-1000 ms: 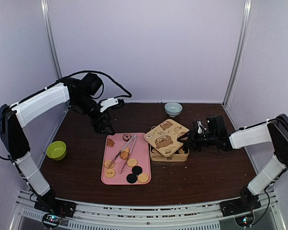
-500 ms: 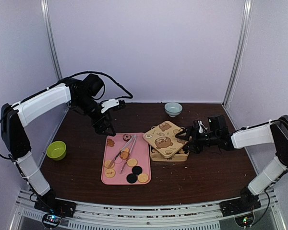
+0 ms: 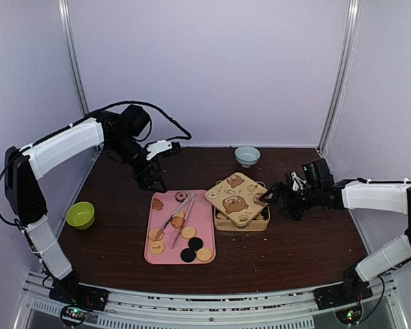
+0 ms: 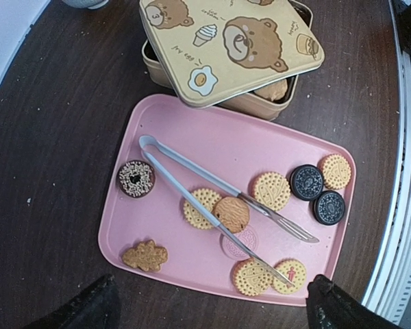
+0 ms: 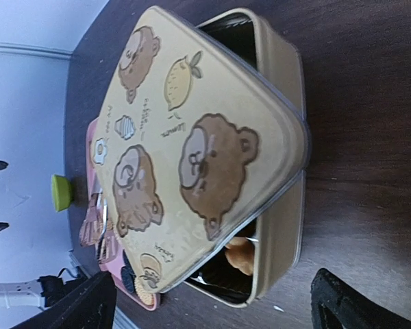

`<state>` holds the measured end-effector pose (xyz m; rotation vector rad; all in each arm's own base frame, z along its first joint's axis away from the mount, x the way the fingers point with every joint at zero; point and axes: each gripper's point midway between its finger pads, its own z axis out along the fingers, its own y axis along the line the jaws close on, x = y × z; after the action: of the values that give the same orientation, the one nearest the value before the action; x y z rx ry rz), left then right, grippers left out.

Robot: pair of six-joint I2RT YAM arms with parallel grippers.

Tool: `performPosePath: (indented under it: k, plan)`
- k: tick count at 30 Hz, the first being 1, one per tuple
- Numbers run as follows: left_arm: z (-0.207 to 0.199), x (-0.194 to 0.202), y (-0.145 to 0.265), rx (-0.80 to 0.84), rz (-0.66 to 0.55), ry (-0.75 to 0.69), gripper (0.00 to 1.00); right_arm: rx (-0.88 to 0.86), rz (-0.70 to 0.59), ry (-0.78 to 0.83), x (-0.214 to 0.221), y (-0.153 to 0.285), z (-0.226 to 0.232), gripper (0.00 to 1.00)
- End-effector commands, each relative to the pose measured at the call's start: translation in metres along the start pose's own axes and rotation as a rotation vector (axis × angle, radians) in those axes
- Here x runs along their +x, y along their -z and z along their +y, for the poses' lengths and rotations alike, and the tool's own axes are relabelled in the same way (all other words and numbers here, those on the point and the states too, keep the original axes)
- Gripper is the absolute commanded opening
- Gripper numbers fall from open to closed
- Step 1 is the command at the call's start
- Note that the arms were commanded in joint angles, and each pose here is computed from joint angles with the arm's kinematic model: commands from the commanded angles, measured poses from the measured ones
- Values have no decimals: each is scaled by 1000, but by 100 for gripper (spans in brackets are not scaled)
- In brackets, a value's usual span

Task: Pack the cookies
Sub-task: Place the box lid on the packing box, then adjust the box lid on the packing box.

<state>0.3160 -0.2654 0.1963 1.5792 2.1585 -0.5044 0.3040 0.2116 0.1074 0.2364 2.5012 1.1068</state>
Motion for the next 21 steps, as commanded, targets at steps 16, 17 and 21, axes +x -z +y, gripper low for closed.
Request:
performPosePath:
  k: [16, 17, 21]
  plan:
    - [82, -82, -64, -125, -168, 144, 93, 374, -564, -41, -59, 128, -31, 100]
    - [88, -86, -70, -147, -174, 149, 93, 390, -512, -35, -55, 118, -32, 100]
    - [107, -95, -92, -210, -183, 180, 93, 394, -361, -39, -37, 77, -38, 100]
